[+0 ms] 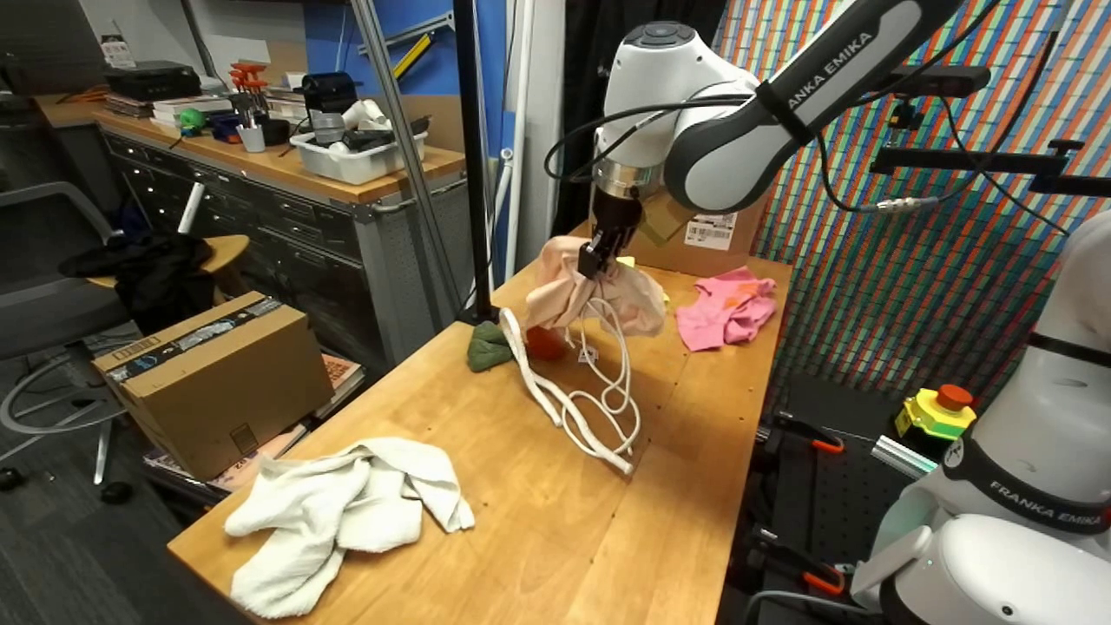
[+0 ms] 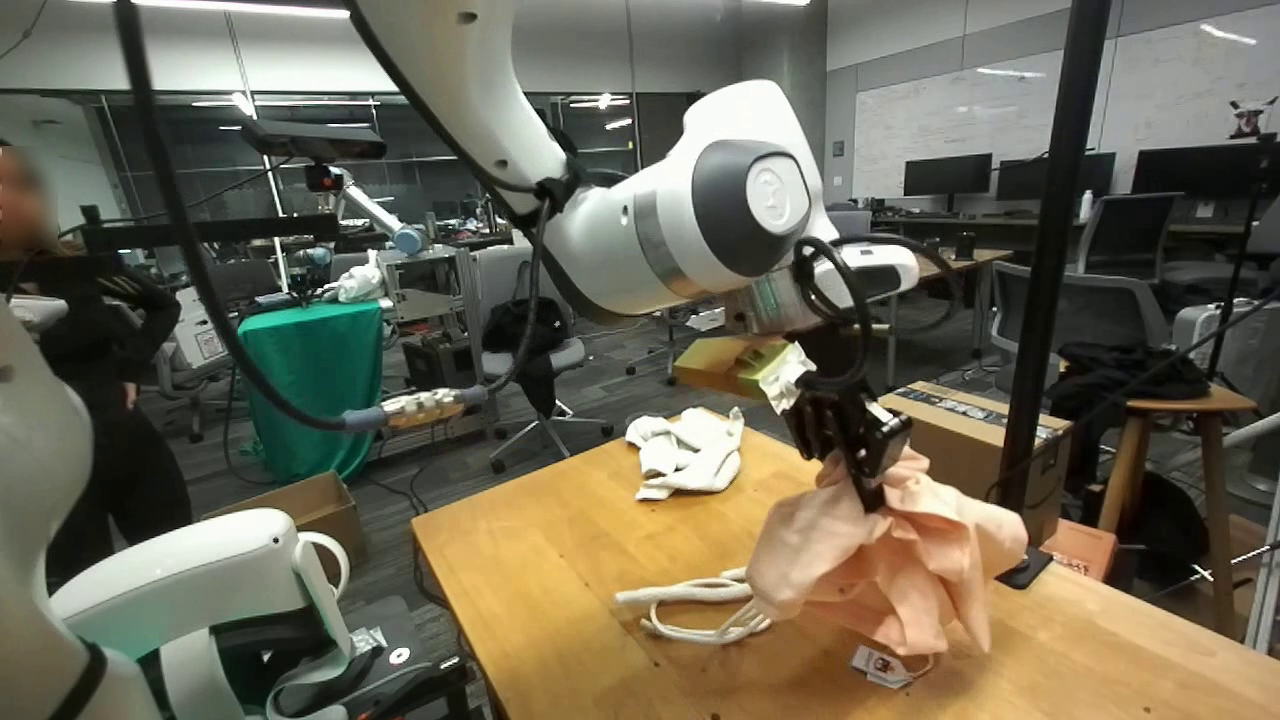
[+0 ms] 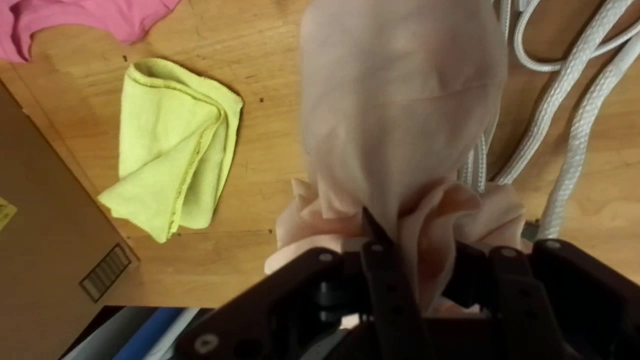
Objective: Move the white towel to the left, move the yellow towel to the right, move the pink t-shirt to the right, move the peach t-shirt to the right, move the radish to the right, separate the two white ropes
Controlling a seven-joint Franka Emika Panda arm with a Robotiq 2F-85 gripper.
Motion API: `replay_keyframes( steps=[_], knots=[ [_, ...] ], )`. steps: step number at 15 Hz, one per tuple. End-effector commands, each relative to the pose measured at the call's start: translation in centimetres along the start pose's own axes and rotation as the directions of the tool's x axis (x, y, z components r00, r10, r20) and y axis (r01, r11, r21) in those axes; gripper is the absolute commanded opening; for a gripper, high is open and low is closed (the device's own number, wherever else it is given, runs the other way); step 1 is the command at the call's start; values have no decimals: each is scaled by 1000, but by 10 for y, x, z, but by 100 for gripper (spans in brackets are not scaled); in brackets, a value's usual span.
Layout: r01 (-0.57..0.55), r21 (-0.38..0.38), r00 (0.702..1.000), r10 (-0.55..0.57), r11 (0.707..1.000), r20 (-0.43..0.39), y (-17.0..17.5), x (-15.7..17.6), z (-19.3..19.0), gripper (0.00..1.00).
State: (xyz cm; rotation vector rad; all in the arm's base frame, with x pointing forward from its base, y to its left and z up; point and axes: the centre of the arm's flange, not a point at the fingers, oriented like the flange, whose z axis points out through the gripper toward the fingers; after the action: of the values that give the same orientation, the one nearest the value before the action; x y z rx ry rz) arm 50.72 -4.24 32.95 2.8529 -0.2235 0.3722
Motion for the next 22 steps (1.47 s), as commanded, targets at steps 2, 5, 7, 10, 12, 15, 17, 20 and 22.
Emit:
replay_keyframes(
  steps=[2,5,7,10,12,15,17,20,22],
  knots=[
    [-168,-89,974,152,982,-169,6,-11,-41,4],
    [-267,-127,932,223,955,-284,8,-16,-60,4],
    [-330,-142,894,261,933,-363,9,-18,-70,4],
    [-435,-138,822,329,890,-465,8,-22,-84,4],
    [-505,-135,765,369,853,-528,8,-25,-92,4],
    [-595,-126,669,403,794,-624,2,-33,-102,4],
    [-641,-120,608,406,758,-682,-1,-39,-109,4],
    [-603,-143,636,364,785,-680,-12,-49,-113,4],
    [-531,-154,692,321,833,-647,-25,-57,-111,4]
  ],
)
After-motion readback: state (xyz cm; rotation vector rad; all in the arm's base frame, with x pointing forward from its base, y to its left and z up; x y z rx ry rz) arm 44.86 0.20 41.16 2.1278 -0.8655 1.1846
